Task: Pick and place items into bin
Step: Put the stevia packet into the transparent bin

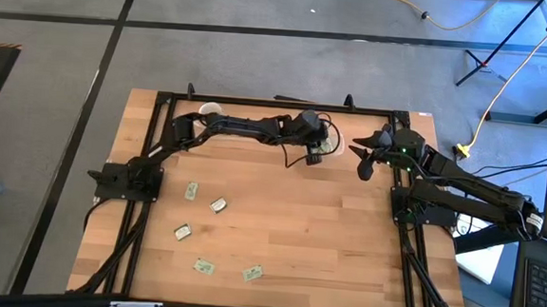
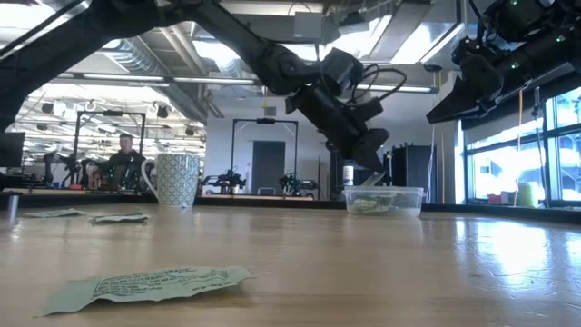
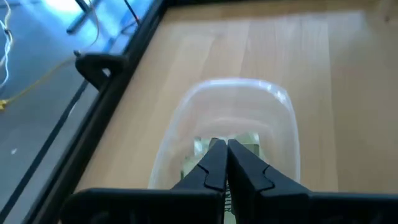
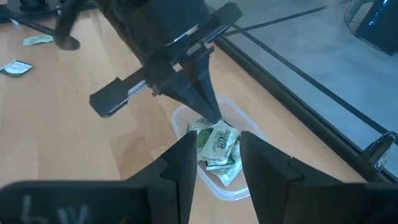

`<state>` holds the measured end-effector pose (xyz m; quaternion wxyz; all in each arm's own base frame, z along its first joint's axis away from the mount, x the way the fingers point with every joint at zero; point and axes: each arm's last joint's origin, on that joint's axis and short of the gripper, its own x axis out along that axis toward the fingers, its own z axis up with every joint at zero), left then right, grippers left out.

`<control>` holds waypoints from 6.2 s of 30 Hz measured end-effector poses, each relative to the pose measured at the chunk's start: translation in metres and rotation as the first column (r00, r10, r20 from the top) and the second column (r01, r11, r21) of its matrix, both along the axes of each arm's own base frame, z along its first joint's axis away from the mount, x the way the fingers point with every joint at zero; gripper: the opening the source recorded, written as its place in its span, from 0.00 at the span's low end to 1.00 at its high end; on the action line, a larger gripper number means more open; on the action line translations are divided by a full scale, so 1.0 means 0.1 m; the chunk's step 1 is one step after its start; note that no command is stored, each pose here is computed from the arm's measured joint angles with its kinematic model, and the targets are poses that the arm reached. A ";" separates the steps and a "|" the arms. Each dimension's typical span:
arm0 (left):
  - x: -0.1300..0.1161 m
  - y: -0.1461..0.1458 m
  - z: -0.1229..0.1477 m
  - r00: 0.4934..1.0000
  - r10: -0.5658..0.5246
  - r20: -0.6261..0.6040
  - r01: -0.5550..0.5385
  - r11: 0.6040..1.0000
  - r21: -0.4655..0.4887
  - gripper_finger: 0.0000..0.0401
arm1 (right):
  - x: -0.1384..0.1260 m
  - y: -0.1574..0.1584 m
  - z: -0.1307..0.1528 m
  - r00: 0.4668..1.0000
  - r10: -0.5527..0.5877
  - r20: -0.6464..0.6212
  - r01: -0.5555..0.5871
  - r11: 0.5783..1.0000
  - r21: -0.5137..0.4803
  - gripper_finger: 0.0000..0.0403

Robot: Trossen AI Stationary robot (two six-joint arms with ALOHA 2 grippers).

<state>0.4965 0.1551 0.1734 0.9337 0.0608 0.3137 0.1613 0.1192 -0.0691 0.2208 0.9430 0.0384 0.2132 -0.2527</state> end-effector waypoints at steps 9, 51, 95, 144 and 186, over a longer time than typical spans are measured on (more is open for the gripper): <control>-0.03 -0.01 0.00 0.999 0.017 -0.034 -0.018 1.000 -0.024 0.08 | 0.00 0.00 0.00 1.000 0.000 0.000 0.000 1.000 0.001 0.31; -2.06 -1.52 0.80 0.760 0.136 -0.636 -0.329 0.924 -0.196 0.30 | -0.04 0.02 -0.09 0.998 -0.022 -0.063 0.028 0.995 0.094 0.31; -3.24 -1.71 -0.40 0.544 0.470 -0.695 -0.804 0.530 -0.271 0.13 | -0.02 0.01 -0.04 1.000 -0.021 -0.012 0.022 0.998 0.062 0.31; -3.14 -1.71 -0.45 0.499 0.457 -0.736 -0.829 0.499 -0.252 0.01 | -0.02 0.01 -0.04 1.000 -0.011 -0.023 0.012 0.999 0.046 0.31; -3.15 -1.77 -0.46 0.407 0.392 -0.825 -0.903 0.305 -0.301 0.21 | -0.02 0.01 -0.04 1.000 -0.011 -0.023 0.012 0.999 0.044 0.31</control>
